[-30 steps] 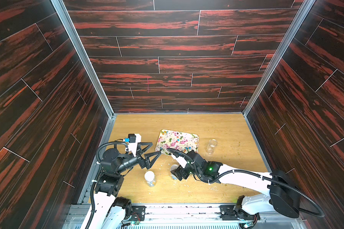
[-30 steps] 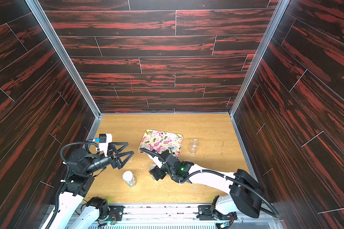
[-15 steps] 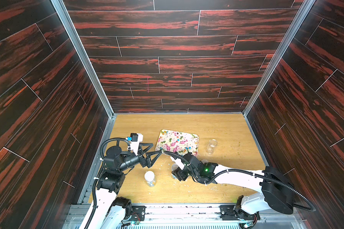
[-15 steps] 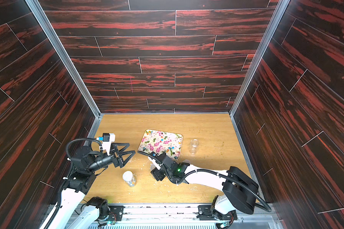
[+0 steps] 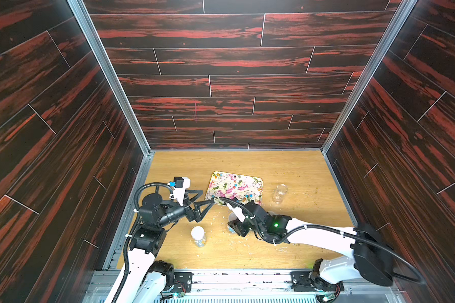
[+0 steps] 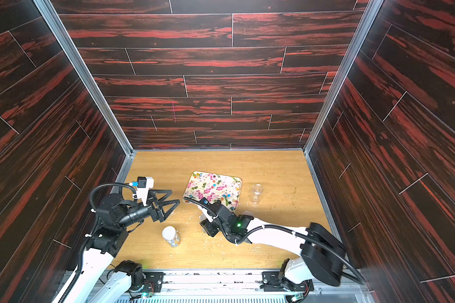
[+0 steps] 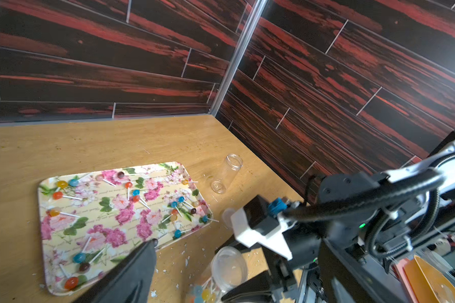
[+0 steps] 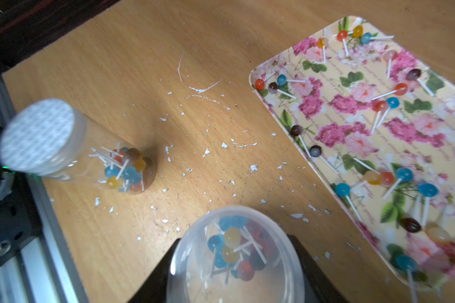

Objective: Pour the candies out of the jar
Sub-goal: Pick up the jar from the center of the board.

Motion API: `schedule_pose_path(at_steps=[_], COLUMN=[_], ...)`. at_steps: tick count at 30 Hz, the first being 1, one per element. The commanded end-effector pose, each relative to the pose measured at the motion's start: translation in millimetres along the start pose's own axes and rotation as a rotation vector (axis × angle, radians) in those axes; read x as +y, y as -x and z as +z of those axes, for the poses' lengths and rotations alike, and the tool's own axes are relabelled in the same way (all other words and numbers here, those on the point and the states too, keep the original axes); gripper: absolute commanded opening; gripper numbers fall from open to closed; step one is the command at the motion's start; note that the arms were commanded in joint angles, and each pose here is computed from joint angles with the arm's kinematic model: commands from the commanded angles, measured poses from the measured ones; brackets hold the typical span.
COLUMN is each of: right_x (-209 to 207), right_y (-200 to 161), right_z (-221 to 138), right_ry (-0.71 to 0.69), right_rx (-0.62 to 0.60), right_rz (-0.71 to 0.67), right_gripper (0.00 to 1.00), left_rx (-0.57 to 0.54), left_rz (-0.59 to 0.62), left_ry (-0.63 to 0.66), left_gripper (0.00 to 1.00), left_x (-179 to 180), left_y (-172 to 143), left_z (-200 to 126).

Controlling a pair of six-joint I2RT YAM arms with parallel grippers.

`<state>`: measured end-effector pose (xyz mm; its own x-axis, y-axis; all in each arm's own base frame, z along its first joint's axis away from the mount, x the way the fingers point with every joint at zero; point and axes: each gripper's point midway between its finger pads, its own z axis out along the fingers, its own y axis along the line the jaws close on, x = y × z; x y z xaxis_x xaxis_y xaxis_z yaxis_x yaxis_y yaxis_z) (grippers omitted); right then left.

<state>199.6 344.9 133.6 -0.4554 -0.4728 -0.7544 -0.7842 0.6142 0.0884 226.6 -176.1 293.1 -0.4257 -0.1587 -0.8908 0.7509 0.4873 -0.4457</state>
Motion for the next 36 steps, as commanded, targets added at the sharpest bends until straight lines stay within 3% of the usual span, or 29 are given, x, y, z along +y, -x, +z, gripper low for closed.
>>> schedule_pose_path(at_steps=[1,10,16,26,36], right_x=[-0.4,-18.9,-16.9,16.8,22.8], right_y=[43.4,100.8,122.7,133.3,146.6], right_z=[-41.9,-138.5,-187.6,-217.1,-216.3], right_ry=[0.028,0.125,0.217,0.432,0.477], right_rx=[-0.102,-0.219,-0.26,-0.231,-0.222], right_rz=[-0.006,0.033,0.042,-0.002,-0.017], right_gripper=[0.4,0.37,0.37,0.37,0.37], left_rx=[0.059,0.126,0.083,0.128,0.234], left_rz=[0.055,0.11,0.165,0.224,0.286], left_ry=[-0.078,-0.169,-0.18,-0.47,-0.629], left_gripper=[1.0,1.0,0.99,0.98,0.91], left_x=[-13.2,-30.5,-32.8,-89.0,-134.9], left_y=[-15.7,-20.7,-4.6,4.7,-10.3], left_z=[14.1,46.3,64.0,77.7,86.8])
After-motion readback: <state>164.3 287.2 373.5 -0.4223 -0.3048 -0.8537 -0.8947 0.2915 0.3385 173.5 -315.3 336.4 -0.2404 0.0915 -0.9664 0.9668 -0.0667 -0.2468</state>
